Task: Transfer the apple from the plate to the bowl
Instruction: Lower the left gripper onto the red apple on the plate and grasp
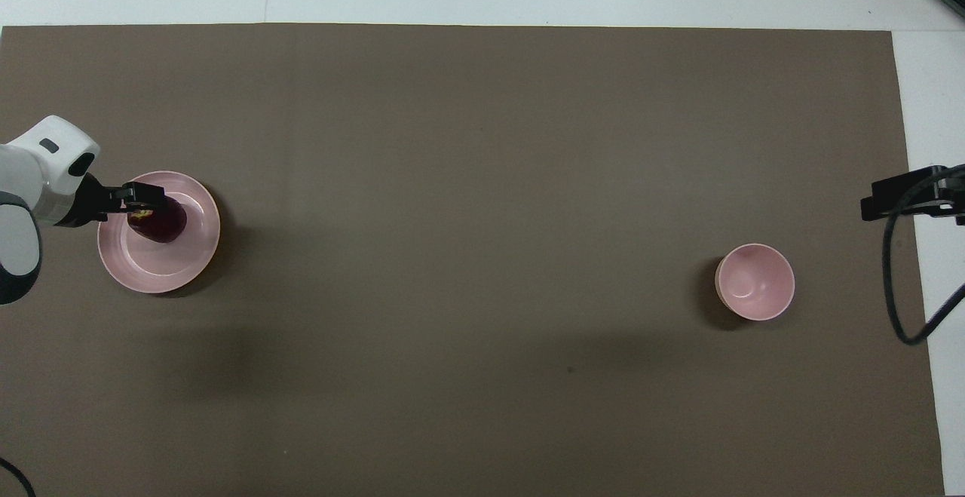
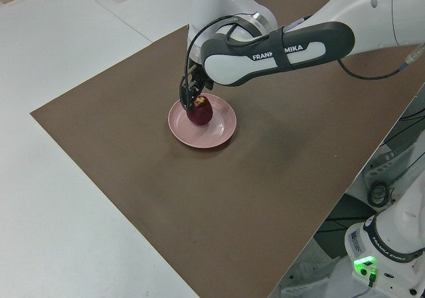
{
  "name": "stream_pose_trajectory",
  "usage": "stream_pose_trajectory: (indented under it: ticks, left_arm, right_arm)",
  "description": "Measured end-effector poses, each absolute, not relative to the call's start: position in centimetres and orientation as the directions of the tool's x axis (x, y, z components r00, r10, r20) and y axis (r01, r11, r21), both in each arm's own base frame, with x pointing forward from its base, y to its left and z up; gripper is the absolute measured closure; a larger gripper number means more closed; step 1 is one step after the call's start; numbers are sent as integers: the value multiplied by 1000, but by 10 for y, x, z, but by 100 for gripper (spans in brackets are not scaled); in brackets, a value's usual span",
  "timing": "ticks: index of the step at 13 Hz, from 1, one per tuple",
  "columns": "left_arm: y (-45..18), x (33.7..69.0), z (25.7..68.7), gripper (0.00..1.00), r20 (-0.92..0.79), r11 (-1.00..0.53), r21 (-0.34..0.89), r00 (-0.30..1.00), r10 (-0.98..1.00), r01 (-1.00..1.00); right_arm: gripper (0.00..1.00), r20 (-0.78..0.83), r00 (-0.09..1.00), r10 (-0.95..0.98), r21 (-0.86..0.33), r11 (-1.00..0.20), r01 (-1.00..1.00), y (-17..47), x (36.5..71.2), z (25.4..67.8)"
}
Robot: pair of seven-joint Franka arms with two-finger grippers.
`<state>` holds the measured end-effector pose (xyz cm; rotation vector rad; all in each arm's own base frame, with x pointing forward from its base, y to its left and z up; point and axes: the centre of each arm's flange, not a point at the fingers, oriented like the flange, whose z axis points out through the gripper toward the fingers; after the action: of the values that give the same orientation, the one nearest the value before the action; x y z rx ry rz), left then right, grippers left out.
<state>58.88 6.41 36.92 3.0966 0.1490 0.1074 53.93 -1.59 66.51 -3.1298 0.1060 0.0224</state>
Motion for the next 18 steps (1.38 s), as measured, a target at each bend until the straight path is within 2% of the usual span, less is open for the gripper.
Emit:
stream_pose_trajectory:
  ticks: [3,13,15,16,17,18]
  left_arm:
    - [64,583,348,0,88,-994,41,991,102,99]
    - [60,584,327,0,93,-992,45,988,120,117]
    - [60,583,325,6,88,-992,45,989,121,118]
    - [59,582,325,18,87,-992,45,989,121,117]
    - [60,582,327,25,88,-992,45,989,120,117]
    - [60,582,327,25,88,-992,45,989,120,116]
  right_arm:
    - [0,-15,998,-68,-9,-998,-68,-16,539,665]
    - [0,-15,998,-67,-9,-998,-67,-16,539,665]
    - [0,-15,998,-67,-9,-998,-67,-16,539,665]
    - [0,-15,998,-67,-9,-998,-67,-16,539,665]
    - [0,-15,998,-67,-9,-998,-67,-16,539,665]
    - [0,-15,998,-67,-9,-998,-67,-16,539,665]
